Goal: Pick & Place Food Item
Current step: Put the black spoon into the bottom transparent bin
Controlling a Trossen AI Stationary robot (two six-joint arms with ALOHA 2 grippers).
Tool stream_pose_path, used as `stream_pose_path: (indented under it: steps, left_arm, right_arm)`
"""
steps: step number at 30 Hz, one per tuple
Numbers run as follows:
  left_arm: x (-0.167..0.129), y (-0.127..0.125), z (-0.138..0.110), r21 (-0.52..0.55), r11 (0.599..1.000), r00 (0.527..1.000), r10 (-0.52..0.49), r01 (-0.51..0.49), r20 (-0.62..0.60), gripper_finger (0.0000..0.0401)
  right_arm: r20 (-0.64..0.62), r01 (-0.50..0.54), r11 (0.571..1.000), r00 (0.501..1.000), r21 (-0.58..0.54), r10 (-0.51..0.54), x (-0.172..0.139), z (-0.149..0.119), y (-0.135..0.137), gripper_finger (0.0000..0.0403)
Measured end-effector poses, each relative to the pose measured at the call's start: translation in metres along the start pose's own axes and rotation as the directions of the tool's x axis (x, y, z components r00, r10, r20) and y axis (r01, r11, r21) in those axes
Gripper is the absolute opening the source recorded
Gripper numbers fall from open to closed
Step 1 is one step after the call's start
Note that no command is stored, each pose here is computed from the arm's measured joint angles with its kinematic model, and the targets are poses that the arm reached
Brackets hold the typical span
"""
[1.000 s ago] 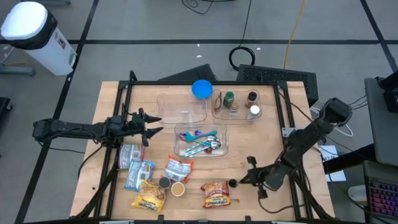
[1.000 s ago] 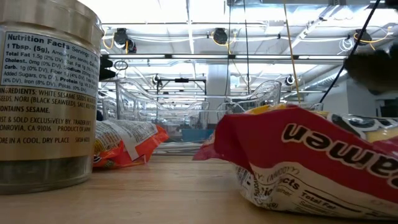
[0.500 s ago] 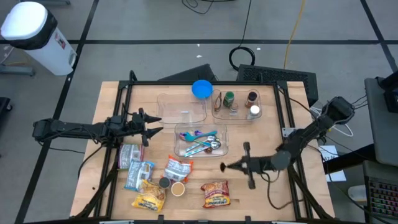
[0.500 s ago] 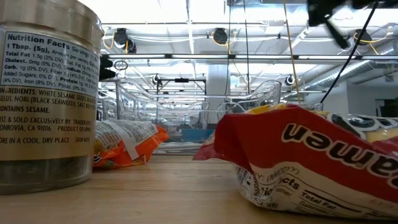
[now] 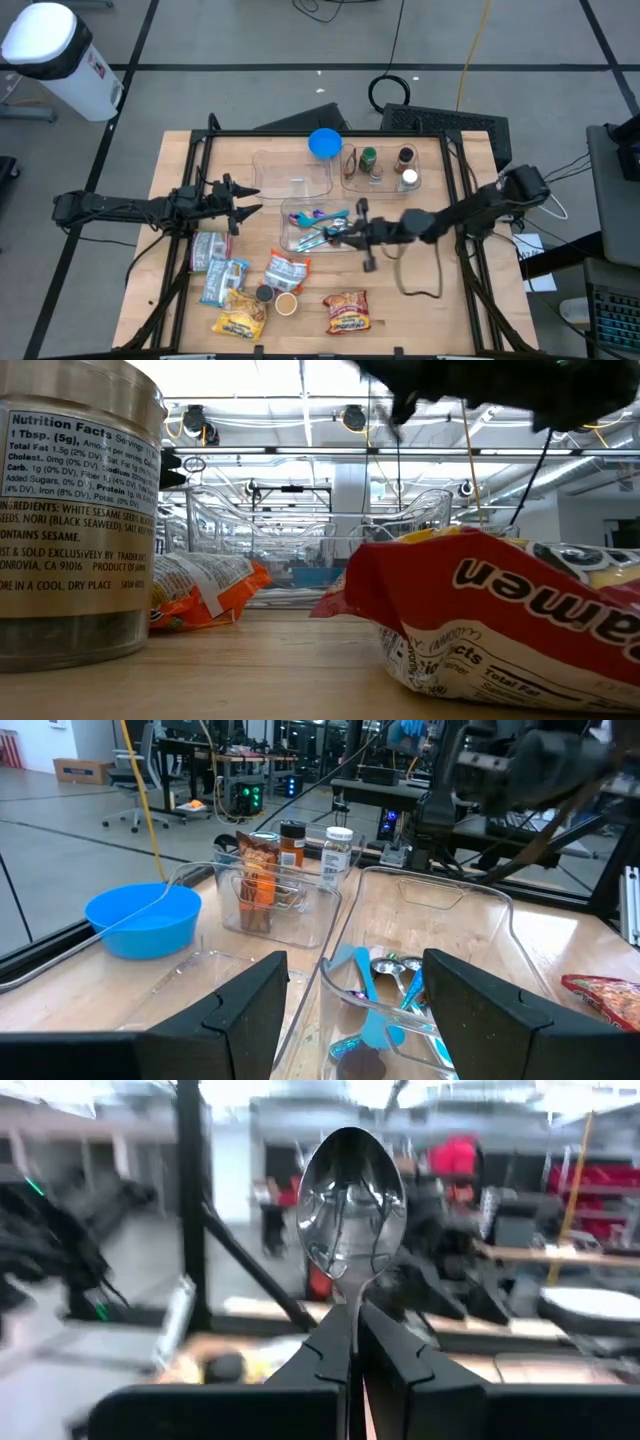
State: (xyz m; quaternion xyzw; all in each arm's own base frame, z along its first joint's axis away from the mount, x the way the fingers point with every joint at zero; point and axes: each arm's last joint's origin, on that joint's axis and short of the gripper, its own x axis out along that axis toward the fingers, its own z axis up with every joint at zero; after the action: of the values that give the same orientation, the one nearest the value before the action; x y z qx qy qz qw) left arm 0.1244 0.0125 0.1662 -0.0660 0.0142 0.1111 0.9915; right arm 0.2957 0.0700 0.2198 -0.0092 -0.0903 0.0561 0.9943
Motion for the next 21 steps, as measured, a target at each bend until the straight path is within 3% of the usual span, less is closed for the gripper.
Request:
stream_pose_path:
  steps: [6,11,21]
  left_arm:
    - [0.0,0.0,0.0,0.0,1.0,1.0,0.0,0.0,0.0,0.0241]
    - [0.0,0.0,0.0,0.0,1.0,1.0,0.0,0.0,0.0,0.0241]
    - [0.0,0.0,0.0,0.0,1.0,1.0,0.001,-0.001,-0.001,0.0241]
  right_arm:
    - [-0.219,0.059,0.995,0.973,-0.08,-0.075,0.033,-0.03,-0.023,0.0002]
    - [-0.375,0.088,0.99,0.919,-0.108,-0.123,0.038,-0.063,-0.04,0.0002]
    - [-0.481,0.117,0.986,0.862,-0.116,-0.159,0.035,-0.09,-0.054,0.0003]
